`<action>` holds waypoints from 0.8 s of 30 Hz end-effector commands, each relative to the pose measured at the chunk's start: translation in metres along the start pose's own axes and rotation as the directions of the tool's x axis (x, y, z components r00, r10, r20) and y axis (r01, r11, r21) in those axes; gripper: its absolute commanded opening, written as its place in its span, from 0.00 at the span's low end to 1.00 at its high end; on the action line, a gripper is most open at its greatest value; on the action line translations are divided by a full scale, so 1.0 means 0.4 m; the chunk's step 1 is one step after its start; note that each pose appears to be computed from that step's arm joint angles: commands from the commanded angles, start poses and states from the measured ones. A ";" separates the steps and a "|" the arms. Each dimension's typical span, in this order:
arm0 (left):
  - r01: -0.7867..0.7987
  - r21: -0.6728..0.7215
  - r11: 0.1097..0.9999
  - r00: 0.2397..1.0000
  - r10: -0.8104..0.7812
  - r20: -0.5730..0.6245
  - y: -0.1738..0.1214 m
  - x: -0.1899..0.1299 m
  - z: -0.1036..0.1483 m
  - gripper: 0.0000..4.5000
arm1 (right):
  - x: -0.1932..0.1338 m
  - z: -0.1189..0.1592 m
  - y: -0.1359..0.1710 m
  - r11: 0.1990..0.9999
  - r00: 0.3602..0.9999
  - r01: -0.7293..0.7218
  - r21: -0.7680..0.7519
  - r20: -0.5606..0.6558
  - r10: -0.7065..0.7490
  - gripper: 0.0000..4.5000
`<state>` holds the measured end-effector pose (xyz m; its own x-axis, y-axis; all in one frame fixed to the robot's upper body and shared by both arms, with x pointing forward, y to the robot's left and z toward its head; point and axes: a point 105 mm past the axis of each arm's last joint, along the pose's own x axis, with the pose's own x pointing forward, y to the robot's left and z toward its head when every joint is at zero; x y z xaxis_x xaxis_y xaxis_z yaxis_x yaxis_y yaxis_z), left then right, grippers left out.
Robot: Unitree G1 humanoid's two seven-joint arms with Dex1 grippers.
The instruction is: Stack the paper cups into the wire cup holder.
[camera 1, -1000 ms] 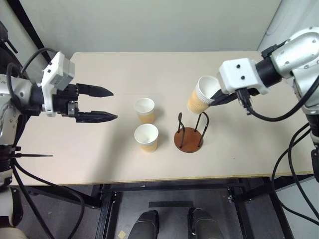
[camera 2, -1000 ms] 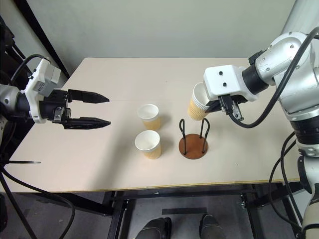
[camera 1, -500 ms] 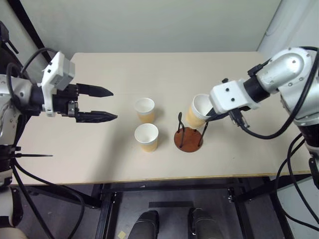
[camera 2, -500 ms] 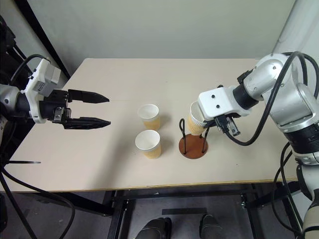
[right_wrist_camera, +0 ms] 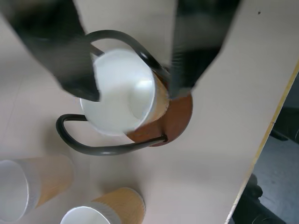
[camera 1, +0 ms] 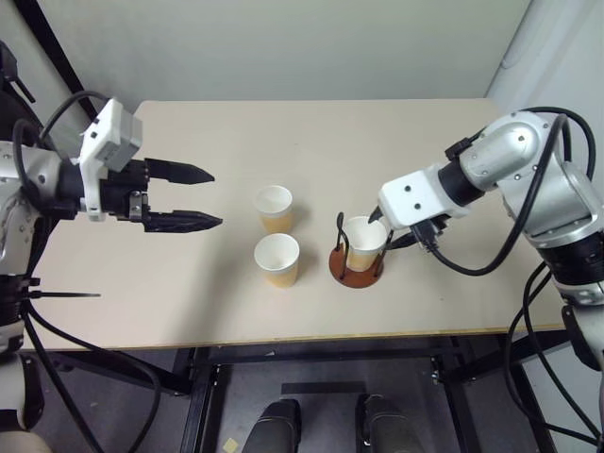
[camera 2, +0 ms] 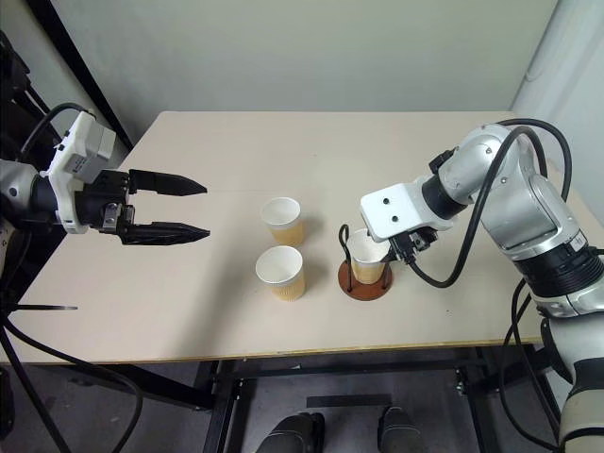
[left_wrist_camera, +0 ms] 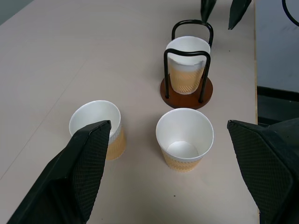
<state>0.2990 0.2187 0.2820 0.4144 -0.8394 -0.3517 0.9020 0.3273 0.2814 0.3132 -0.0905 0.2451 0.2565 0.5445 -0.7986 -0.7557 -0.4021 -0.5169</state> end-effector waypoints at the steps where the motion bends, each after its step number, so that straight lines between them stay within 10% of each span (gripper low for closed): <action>1: -0.006 0.050 0.999 1.000 0.005 0.011 -0.003 -0.003 0.024 0.96 | -0.044 0.036 -0.039 0.990 0.987 0.114 0.086 0.105 -0.122 0.86; 8: 0.078 0.108 0.991 0.996 -0.073 -0.055 -0.032 0.022 0.019 0.96 | -0.162 0.092 -0.053 0.911 0.902 0.119 0.395 0.340 -0.265 0.86; 24: 0.387 0.482 0.786 0.905 -0.223 -0.363 -0.068 0.164 -0.043 0.96 | -0.189 0.102 -0.009 0.848 0.876 0.158 0.506 0.325 -0.357 0.86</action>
<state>0.3042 0.1662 0.2307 0.2127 -0.7011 -0.6806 0.8643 -0.1899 0.4657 0.2806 -0.0996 0.3099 0.2800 0.8501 -0.4459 -0.9252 0.1151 -0.3615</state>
